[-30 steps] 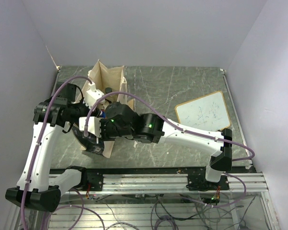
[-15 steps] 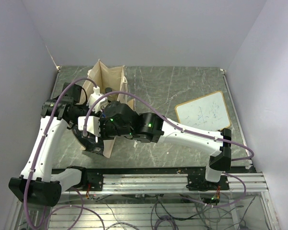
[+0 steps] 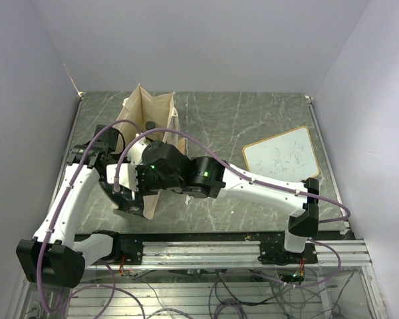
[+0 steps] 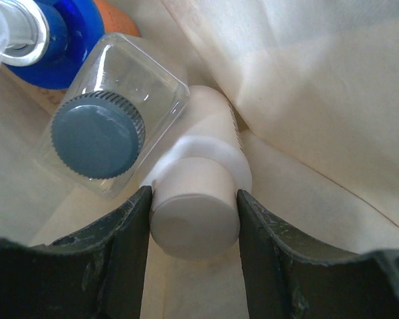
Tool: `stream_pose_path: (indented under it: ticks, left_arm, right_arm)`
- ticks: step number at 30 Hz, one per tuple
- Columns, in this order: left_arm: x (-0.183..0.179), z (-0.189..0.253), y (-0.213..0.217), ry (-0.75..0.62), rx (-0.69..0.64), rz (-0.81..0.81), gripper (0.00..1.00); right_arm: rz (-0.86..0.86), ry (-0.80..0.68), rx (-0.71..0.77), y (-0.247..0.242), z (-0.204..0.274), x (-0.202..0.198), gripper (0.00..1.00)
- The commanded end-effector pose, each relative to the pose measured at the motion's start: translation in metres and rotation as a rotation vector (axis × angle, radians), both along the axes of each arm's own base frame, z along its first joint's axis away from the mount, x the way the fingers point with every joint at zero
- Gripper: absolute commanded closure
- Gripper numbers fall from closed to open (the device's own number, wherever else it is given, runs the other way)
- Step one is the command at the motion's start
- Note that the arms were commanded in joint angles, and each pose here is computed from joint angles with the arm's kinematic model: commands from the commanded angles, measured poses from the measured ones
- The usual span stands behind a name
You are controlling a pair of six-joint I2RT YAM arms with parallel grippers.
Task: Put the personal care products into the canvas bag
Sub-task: Place the care product in the canvas bag.
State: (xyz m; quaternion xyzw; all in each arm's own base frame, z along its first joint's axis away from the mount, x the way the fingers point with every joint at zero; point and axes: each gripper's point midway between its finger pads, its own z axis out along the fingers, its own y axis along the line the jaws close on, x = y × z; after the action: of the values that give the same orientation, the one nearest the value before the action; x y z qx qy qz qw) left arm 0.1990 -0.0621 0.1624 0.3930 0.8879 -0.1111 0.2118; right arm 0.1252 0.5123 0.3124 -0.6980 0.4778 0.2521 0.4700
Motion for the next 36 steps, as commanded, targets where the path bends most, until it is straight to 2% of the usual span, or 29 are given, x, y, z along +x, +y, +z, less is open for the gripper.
stream_pose_path:
  ticks: [1, 8, 15, 19, 21, 23, 26, 32, 33, 34, 36]
  left_arm:
    - [0.006, -0.003, 0.008, -0.061, 0.037, -0.029, 0.93]
    - [0.004, -0.023, 0.012, -0.033, 0.062, -0.052, 0.93]
    - [0.004, -0.03, 0.013, -0.034, 0.078, -0.094, 0.93]
    - [0.003, -0.027, 0.011, -0.04, 0.069, -0.107, 0.9]
    - [0.004, -0.018, 0.009, -0.061, 0.053, -0.111, 0.84]
    - [0.005, -0.008, 0.004, -0.086, 0.027, -0.115, 0.73]
    - [0.006, 0.005, 0.001, -0.135, 0.008, -0.114, 0.62]
    - [0.007, 0.015, -0.001, -0.174, -0.008, -0.12, 0.53]
    - [0.007, 0.018, -0.002, -0.178, -0.012, -0.125, 0.5]
    - [0.007, 0.02, -0.004, -0.181, -0.02, -0.128, 0.41]
    - [0.008, 0.028, -0.006, -0.198, -0.035, -0.124, 0.34]
  right_arm:
    - [0.03, -0.044, 0.143, 0.008, 0.049, -0.005, 1.0]
    - [0.065, -0.047, 0.124, 0.009, 0.042, -0.014, 1.0]
    - [0.068, -0.06, 0.144, 0.011, 0.053, -0.013, 1.0]
    - [0.075, -0.073, 0.119, 0.009, 0.043, -0.013, 1.0]
    - [0.078, -0.081, 0.103, 0.008, 0.037, -0.013, 0.99]
    - [0.074, -0.091, 0.086, 0.005, 0.031, -0.011, 0.85]
    - [0.074, -0.1, 0.058, 0.001, 0.021, -0.01, 0.72]
    - [0.084, -0.092, 0.039, -0.006, 0.015, -0.013, 0.62]
    - [0.089, -0.091, 0.04, -0.006, 0.016, -0.014, 0.61]
    - [0.092, -0.094, 0.047, -0.007, 0.02, -0.015, 0.6]
    - [0.091, -0.101, 0.059, -0.009, 0.028, -0.014, 0.55]
